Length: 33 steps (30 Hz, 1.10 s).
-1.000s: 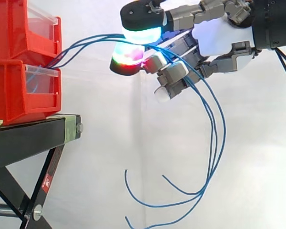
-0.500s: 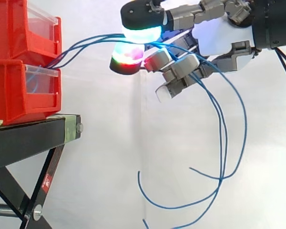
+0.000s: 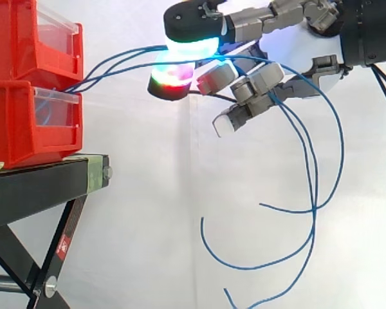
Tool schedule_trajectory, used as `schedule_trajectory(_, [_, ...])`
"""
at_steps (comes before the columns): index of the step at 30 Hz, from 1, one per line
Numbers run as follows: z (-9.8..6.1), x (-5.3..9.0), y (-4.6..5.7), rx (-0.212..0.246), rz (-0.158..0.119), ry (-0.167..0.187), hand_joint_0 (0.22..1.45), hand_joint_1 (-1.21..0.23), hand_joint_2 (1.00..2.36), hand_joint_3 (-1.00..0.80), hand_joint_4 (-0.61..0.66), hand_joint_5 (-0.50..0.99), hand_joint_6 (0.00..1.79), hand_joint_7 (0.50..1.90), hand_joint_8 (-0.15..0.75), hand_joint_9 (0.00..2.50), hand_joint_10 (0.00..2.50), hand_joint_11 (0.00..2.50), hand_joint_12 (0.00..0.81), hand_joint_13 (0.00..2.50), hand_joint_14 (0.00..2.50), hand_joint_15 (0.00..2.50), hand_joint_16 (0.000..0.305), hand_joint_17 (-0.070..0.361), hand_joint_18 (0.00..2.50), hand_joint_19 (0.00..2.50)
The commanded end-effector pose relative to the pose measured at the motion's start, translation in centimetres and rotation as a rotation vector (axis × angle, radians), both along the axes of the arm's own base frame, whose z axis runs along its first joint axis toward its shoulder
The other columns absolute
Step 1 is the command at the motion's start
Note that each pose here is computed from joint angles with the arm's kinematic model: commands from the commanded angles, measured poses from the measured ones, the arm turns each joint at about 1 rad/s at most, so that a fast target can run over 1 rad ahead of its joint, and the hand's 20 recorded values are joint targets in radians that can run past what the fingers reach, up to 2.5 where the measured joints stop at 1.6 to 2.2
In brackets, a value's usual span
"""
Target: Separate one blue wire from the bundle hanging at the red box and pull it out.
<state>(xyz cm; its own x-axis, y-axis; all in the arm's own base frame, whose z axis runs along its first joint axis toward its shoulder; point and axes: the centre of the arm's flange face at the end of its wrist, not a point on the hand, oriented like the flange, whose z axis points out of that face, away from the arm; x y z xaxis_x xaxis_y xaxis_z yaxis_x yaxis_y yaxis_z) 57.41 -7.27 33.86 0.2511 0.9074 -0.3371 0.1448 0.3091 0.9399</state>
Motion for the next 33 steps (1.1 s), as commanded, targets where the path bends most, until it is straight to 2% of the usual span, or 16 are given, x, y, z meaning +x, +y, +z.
schedule_trajectory(1, [0.05, -0.04, -0.01, 0.001, 0.000, -0.001, 0.61, -0.88, 1.02, -0.29, 0.20, -0.23, 0.93, 0.85, 0.317, 1.18, 0.07, 1.67, 0.416, 1.17, 0.73, 1.61, 0.051, 0.116, 0.95, 0.70])
schedule_trajectory(6, [0.11, -0.02, 0.00, 0.001, 0.000, -0.001, 0.62, -0.92, 1.01, -0.34, 0.20, -0.23, 0.93, 0.86, 0.310, 1.16, 0.06, 1.68, 0.420, 1.16, 0.70, 1.63, 0.052, 0.117, 0.94, 0.69])
schedule_trajectory(8, [-0.05, -0.03, 0.00, 0.000, 0.000, 0.002, 0.60, -0.93, 1.00, -0.46, 0.21, -0.24, 0.93, 0.85, 0.314, 1.14, 0.05, 1.68, 0.424, 1.16, 0.69, 1.62, 0.052, 0.117, 0.93, 0.68])
schedule_trajectory(10, [-0.05, -0.03, 0.00, 0.000, 0.000, 0.002, 0.57, -0.92, 1.00, -0.50, 0.22, -0.24, 0.92, 0.85, 0.320, 1.13, 0.07, 1.66, 0.429, 1.16, 0.68, 1.61, 0.053, 0.119, 0.93, 0.67])
schedule_trajectory(14, [0.04, -0.06, -0.01, 0.000, 0.000, 0.001, 0.54, -0.91, 1.00, -0.50, 0.23, -0.24, 0.92, 0.83, 0.337, 1.13, 0.10, 1.61, 0.438, 1.16, 0.70, 1.58, 0.054, 0.122, 0.94, 0.66])
schedule_trajectory(23, [-0.07, -0.06, -0.01, 0.001, 0.000, 0.005, 0.54, -0.64, 1.00, -0.50, 0.19, -0.21, 0.91, 0.83, 0.323, 1.26, 0.01, 1.65, 0.435, 1.19, 0.69, 1.57, 0.052, 0.118, 0.94, 0.69])
schedule_trajectory(28, [-0.07, -0.06, -0.01, 0.001, 0.000, 0.005, 0.56, -0.62, 1.00, -0.48, 0.18, -0.21, 0.91, 0.84, 0.322, 1.28, 0.00, 1.66, 0.429, 1.19, 0.68, 1.57, 0.051, 0.115, 0.93, 0.70])
schedule_trajectory(33, [-0.07, -0.06, -0.01, 0.001, 0.000, 0.005, 0.61, -0.68, 1.01, -0.40, 0.16, -0.20, 0.91, 0.84, 0.310, 1.31, 0.00, 1.67, 0.419, 1.22, 0.63, 1.59, 0.049, 0.109, 0.94, 0.70])
